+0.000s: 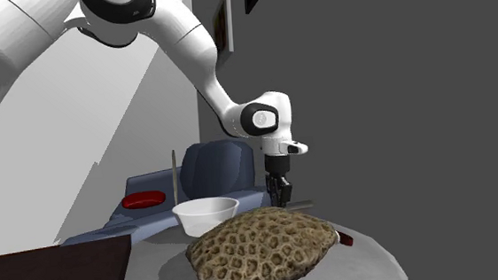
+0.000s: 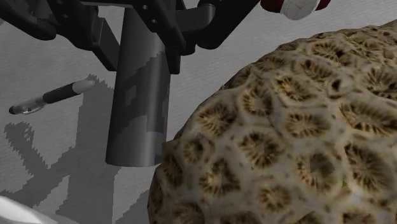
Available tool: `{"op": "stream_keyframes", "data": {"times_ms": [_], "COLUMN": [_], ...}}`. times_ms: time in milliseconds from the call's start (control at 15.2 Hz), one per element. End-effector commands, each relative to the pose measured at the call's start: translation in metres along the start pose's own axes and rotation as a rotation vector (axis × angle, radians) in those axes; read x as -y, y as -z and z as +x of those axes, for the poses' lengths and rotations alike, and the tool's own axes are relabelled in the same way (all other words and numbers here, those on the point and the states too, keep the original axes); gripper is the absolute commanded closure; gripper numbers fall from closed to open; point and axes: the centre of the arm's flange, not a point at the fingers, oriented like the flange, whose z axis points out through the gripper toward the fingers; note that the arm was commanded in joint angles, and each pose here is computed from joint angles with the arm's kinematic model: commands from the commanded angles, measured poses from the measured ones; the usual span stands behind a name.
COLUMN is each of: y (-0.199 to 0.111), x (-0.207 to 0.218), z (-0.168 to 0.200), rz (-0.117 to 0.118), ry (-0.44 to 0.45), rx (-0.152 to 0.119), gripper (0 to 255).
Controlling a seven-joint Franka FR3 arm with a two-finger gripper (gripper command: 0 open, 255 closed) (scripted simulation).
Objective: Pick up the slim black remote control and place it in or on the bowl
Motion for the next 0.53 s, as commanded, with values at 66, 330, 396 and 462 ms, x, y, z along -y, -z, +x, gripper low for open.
{"op": "stream_keyframes", "data": {"times_ms": [66, 330, 396, 462], "y": [0.017, 0.038, 0.043, 0.048], "x": [0.001, 0.003, 0.003, 0.004], "z": [0.0, -0.001, -0.001, -0.001], "rz": [0.0, 0.0, 0.0, 0.0], "ry": [0.0, 0.0, 0.0, 0.0], "rx": [-0.001, -0.001, -0.001, -0.001], "gripper": [255, 255, 255, 255]}}
